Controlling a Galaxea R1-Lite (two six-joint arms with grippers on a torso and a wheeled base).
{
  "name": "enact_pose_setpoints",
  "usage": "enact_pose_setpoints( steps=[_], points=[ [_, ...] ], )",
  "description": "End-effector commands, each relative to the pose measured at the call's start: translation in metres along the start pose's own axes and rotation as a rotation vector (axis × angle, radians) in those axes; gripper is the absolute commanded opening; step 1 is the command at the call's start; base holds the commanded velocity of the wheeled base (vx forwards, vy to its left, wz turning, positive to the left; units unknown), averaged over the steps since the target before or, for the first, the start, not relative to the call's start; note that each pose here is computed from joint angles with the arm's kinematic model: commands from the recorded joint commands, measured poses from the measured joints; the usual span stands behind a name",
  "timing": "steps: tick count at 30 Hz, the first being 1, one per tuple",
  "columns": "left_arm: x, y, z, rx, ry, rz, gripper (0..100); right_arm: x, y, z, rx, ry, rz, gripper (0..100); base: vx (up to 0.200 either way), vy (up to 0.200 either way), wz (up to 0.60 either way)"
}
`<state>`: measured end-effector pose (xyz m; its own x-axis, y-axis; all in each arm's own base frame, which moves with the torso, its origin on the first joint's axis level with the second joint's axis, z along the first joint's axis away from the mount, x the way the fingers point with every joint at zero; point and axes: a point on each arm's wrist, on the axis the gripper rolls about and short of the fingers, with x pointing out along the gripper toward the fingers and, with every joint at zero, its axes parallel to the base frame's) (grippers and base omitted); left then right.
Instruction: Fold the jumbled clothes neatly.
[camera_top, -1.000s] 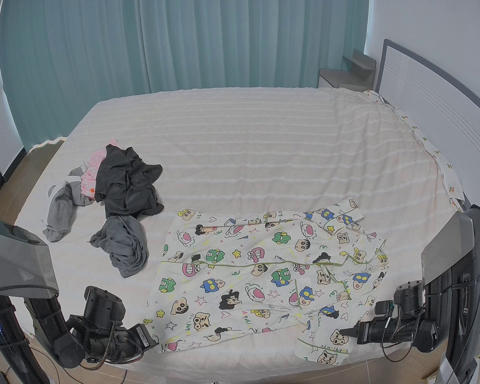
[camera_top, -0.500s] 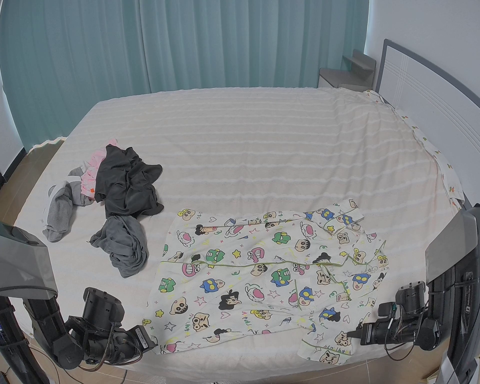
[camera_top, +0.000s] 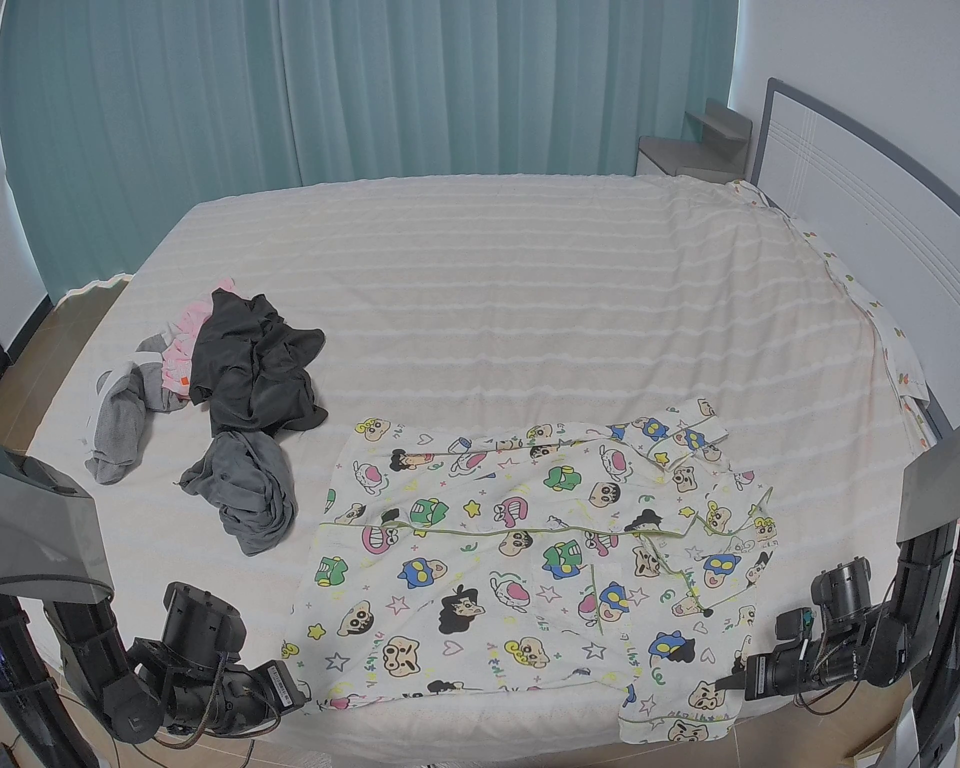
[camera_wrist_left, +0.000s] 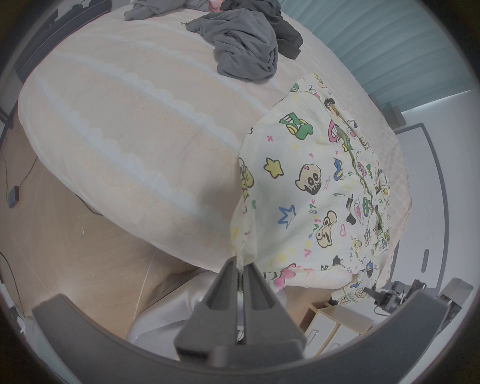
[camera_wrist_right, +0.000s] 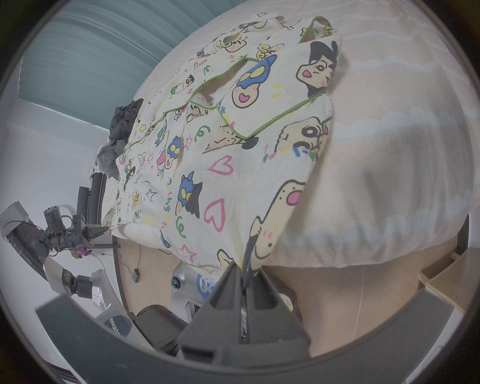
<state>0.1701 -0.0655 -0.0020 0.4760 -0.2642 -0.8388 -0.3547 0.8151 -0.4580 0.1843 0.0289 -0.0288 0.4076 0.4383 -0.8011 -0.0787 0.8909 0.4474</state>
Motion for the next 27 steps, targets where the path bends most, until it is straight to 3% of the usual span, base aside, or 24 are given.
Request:
enact_pose_setpoints(
  steps=[1, 17, 27],
  points=[
    [-0.001, 0.004, -0.003, 0.017, 0.014, 0.016, 0, -0.010, -0.001, -0.003, 0.003, 0.005, 0.004, 0, 0.000, 0.000, 0.00],
    [0.008, 0.009, -0.008, 0.029, 0.057, 0.065, 0, -0.017, -0.005, -0.016, 0.012, 0.117, 0.006, 0, 0.000, 0.000, 0.00],
    [0.006, 0.011, -0.010, 0.028, 0.064, 0.075, 0, -0.019, -0.007, -0.021, -0.031, 0.163, -0.007, 0, 0.000, 0.000, 0.00]
  ],
)
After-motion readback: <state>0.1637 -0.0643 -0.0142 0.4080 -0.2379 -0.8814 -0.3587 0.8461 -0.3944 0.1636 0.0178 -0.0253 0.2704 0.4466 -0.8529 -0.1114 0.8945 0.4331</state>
